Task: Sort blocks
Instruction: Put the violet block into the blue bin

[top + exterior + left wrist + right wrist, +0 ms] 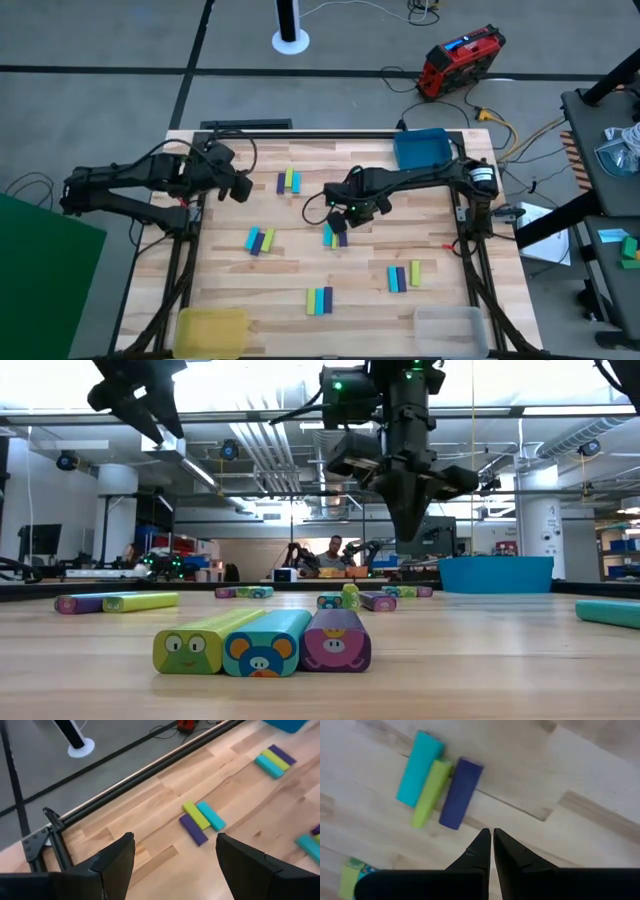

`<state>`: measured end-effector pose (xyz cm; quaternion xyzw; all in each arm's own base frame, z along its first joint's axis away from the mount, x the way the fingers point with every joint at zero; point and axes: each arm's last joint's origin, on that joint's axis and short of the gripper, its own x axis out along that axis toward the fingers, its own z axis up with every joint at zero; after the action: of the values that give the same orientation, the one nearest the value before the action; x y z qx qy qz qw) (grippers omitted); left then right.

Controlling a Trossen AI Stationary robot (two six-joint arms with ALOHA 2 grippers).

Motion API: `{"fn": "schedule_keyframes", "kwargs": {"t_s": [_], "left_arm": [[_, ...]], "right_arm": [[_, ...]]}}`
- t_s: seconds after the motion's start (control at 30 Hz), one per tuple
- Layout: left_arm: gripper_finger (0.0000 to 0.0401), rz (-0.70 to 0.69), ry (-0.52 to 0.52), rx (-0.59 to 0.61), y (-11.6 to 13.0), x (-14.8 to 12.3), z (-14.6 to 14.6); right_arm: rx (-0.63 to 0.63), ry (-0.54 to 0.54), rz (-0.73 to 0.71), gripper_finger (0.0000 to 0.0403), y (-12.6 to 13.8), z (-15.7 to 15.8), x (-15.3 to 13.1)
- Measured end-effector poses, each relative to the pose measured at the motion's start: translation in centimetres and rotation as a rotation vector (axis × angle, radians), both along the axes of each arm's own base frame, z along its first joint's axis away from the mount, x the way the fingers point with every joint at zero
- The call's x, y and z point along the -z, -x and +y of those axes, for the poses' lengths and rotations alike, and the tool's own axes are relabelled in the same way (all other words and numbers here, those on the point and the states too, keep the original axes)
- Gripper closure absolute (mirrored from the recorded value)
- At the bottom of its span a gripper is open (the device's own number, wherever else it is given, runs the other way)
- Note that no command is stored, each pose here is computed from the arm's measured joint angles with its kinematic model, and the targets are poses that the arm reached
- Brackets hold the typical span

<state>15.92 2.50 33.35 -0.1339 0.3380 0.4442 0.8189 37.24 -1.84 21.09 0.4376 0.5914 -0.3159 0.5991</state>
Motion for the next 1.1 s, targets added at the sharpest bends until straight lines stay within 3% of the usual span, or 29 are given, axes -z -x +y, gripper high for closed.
{"fn": "schedule_keyframes", "kwargs": {"t_s": [0.3,0.5,0.6,0.73,0.93,1.1], "left_arm": [[0.0147,0.008,0.007,-0.012,-0.7,0.1,0.0],[0.0147,-0.002,0.03,-0.014,0.0,-0.1,0.0],[0.0147,0.0,0.034,-0.011,0.5,-0.3,-0.1],[0.0147,-0.008,0.029,-0.004,1.0,-0.5,-0.1],[0.0147,-0.023,0.011,-0.012,1.3,-0.7,-0.1],[0.0147,-0.015,-0.008,0.007,1.0,-0.7,0.0]], "right_arm": [[0.001,0.046,-0.007,0.039,0.6,0.6,0.2],[0.081,0.133,0.026,0.0378,3.9,0.5,0.7],[0.175,0.161,0.037,0.0348,6.0,0.5,0.6],[0.215,0.107,0.012,0.029,7.2,0.7,0.4],[0.232,0.074,-0.115,0.0217,5.9,1.2,0.0],[0.203,0.067,-0.162,0.0188,3.9,2.0,1.2]]}}
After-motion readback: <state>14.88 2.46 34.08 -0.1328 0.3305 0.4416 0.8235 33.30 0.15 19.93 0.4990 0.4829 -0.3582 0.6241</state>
